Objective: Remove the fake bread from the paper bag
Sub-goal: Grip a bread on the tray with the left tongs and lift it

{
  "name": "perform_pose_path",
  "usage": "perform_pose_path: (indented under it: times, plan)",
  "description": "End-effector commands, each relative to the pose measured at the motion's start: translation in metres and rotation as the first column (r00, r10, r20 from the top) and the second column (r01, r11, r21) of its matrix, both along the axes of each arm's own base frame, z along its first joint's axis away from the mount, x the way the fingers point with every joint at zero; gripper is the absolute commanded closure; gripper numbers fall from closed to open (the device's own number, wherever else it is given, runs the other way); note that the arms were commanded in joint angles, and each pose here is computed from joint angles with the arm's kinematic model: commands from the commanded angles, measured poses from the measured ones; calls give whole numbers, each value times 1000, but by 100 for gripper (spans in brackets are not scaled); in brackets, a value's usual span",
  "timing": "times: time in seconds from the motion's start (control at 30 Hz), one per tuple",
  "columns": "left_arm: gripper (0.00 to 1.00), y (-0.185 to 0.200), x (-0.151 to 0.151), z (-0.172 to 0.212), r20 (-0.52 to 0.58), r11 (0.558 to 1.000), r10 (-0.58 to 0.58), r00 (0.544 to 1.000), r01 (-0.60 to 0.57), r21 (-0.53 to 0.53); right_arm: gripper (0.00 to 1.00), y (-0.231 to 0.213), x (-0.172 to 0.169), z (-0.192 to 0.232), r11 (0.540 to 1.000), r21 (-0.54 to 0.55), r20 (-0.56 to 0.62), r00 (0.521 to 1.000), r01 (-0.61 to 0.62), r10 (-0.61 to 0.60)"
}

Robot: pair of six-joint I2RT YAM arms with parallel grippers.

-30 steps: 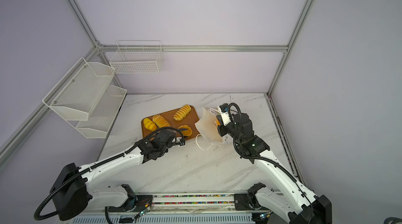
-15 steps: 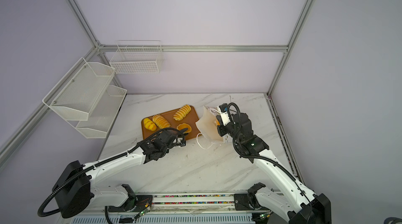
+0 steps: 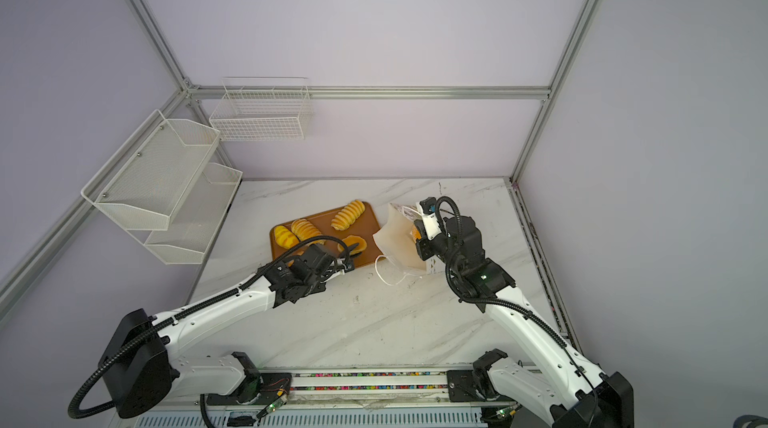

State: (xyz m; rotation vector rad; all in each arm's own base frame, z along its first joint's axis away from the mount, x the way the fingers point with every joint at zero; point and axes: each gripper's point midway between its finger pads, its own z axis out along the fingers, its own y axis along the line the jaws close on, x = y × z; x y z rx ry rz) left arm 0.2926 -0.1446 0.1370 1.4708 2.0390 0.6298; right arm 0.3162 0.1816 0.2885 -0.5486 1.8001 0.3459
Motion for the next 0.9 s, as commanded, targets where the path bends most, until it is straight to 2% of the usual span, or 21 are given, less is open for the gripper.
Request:
perform_pose_path:
  times: [0.0, 0.17, 0.27, 0.33, 0.4, 0.47, 0.5, 0.6, 0.63, 0.7, 0.8, 0.87]
  plan:
    - [100, -23, 14, 68, 80, 942, 110, 991, -78, -325, 100, -2, -1, 12, 1000, 11, 18, 1000, 16, -16]
    - [100, -30, 16, 84, 7, 852, 183, 983, -155, -500, 100, -5, 3, 16, 999, 18, 19, 999, 41, -42]
    - [100, -36, 18, 92, -75, 755, 241, 968, -235, -613, 100, -11, 4, 23, 997, 31, 26, 997, 76, -77]
    - [100, -41, 20, 97, -139, 664, 264, 954, -285, -692, 100, -13, 4, 29, 995, 41, 37, 995, 87, -89]
    - [100, -50, 22, 102, -218, 539, 266, 939, -332, -774, 100, -14, 3, 33, 995, 48, 45, 995, 92, -94]
    - [100, -58, 26, 107, -300, 385, 246, 922, -377, -842, 100, -14, 3, 32, 995, 47, 43, 995, 92, -94]
    - [100, -64, 29, 110, -340, 295, 226, 913, -397, -869, 100, -14, 3, 31, 995, 46, 40, 995, 92, -94]
    - [100, -80, 36, 115, -408, 75, 137, 903, -420, -905, 100, -12, 3, 30, 996, 44, 33, 996, 83, -85]
    - [100, -86, 38, 115, -423, 18, 101, 901, -427, -904, 100, -12, 3, 29, 996, 44, 31, 996, 81, -83]
    - [100, -94, 42, 113, -451, -62, 63, 890, -447, -892, 100, -12, 2, 29, 996, 42, 30, 996, 81, -83]
    - [100, -105, 47, 98, -533, -136, 12, 846, -526, -839, 100, -14, 1, 28, 996, 42, 30, 996, 84, -86]
    - [100, -115, 48, 89, -577, -171, -49, 816, -576, -800, 100, -14, 1, 27, 995, 42, 29, 996, 85, -87]
